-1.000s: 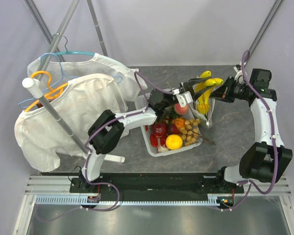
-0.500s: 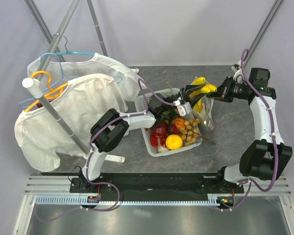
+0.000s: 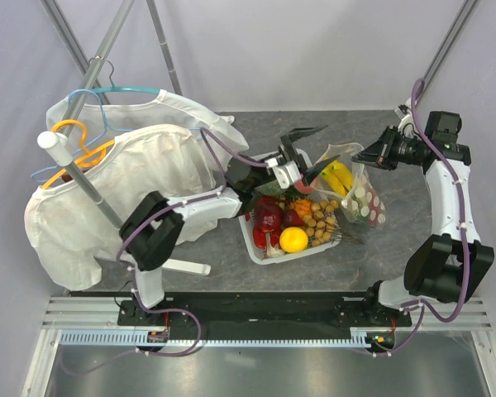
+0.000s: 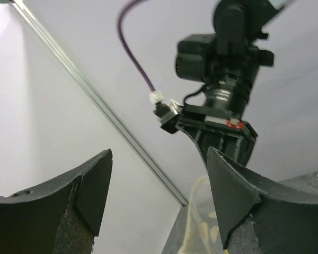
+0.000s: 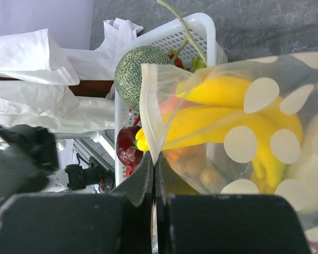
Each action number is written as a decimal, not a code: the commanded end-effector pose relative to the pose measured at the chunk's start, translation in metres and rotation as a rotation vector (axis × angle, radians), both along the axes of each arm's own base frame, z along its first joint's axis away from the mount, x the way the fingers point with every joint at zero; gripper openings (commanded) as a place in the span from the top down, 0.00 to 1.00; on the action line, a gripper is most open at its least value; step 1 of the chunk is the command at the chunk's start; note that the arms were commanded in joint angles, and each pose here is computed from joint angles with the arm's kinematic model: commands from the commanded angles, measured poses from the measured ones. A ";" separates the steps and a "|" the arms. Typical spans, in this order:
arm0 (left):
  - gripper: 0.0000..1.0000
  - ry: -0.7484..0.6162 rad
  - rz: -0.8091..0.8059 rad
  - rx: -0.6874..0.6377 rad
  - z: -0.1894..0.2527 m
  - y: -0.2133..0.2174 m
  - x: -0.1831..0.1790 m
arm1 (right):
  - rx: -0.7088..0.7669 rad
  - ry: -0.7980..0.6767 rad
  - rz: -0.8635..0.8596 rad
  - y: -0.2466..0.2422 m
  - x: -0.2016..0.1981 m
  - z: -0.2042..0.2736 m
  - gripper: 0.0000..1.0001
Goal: Place the food in the zip-top bag and seal the zipper
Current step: Adjust the zipper food storage bag at the center of the board.
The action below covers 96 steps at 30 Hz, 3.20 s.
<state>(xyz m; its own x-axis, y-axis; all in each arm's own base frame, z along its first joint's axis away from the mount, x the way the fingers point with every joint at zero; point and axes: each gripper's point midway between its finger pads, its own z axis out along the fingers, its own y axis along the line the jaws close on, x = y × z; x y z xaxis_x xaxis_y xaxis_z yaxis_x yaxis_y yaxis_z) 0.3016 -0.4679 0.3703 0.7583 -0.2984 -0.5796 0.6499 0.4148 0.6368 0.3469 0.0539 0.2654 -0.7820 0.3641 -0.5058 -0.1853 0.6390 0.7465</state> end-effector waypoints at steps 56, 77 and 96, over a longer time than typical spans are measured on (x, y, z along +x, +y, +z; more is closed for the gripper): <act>0.98 1.556 -0.072 0.558 -0.076 0.001 -0.012 | -0.094 -0.183 0.104 0.000 -0.004 0.045 1.00; 0.98 1.774 -0.195 0.406 -0.048 -0.009 0.013 | -0.221 -0.246 0.038 -0.023 0.005 0.059 1.00; 0.98 1.769 -0.193 0.356 -0.055 -0.008 0.033 | -0.234 -0.176 0.038 -0.025 0.031 0.025 1.00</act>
